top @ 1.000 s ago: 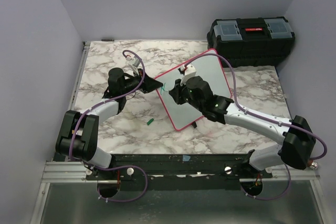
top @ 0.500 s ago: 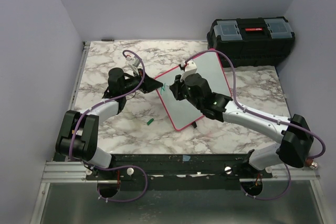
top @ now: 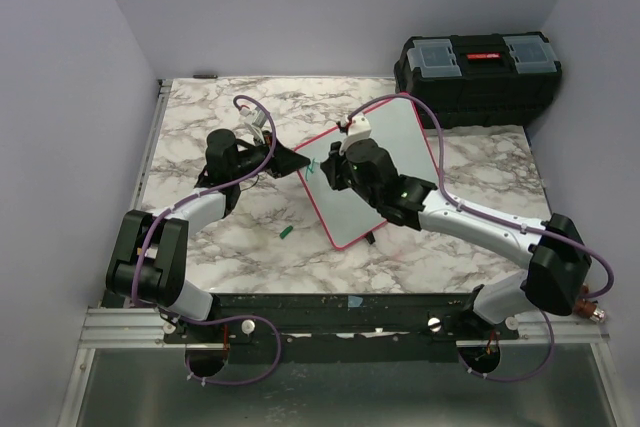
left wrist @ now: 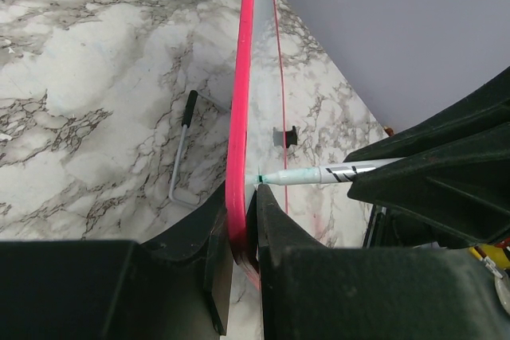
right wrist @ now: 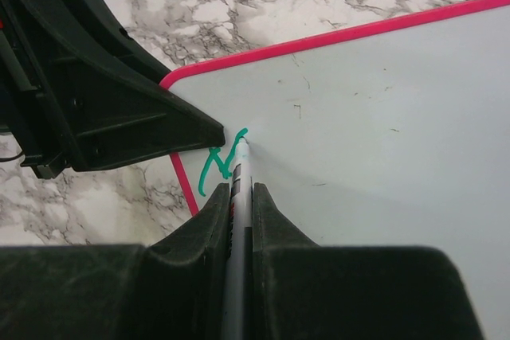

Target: Write a sentence on the whiteboard

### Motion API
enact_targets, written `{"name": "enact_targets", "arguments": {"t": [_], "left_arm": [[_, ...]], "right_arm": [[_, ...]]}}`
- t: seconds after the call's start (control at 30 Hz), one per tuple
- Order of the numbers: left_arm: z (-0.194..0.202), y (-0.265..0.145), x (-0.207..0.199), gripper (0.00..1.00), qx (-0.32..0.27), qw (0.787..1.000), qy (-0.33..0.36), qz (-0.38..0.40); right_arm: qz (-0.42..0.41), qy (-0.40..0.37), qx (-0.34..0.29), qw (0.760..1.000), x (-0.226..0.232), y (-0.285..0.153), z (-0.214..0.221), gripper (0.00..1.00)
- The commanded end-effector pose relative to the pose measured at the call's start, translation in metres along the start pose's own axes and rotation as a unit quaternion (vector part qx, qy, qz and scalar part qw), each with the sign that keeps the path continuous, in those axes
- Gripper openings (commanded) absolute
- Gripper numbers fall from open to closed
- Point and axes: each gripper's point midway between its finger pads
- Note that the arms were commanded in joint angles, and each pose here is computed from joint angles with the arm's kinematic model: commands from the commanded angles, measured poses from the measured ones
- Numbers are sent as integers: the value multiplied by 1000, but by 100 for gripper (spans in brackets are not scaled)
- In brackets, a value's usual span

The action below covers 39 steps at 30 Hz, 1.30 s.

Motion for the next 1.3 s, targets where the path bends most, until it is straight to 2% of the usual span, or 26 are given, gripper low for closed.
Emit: {"name": "enact_targets", "arguments": {"t": [0.0, 0.57, 0.77, 1.0, 1.07, 1.27], "left_arm": [[-14, 0, -11, 0, -20, 997, 74, 20], [-15, 2, -10, 0, -19, 997, 71, 19], [-16, 2, -10, 0, -19, 997, 72, 19], [-15, 2, -10, 0, -17, 997, 71, 20], [-14, 2, -10, 0, -16, 997, 70, 21], [-13, 1, -10, 0, -15, 997, 71, 21]], "right_arm": [[12, 3, -9, 1000, 1, 8, -6, 1], [35, 3, 22, 999, -27, -14, 25, 1], [28, 7, 15, 999, -24, -22, 16, 1], [-16, 36, -25, 999, -8, -35, -16, 1], [-20, 45, -42, 998, -8, -32, -27, 1], [-13, 46, -41, 998, -14, -18, -32, 1]]}}
Point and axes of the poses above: each gripper's point midway between its finger pads, its own y axis out along the fingers, its own x axis along the line the jaws close on, z = x × y, and after that the axes turned 13 degrees about y, right-handed
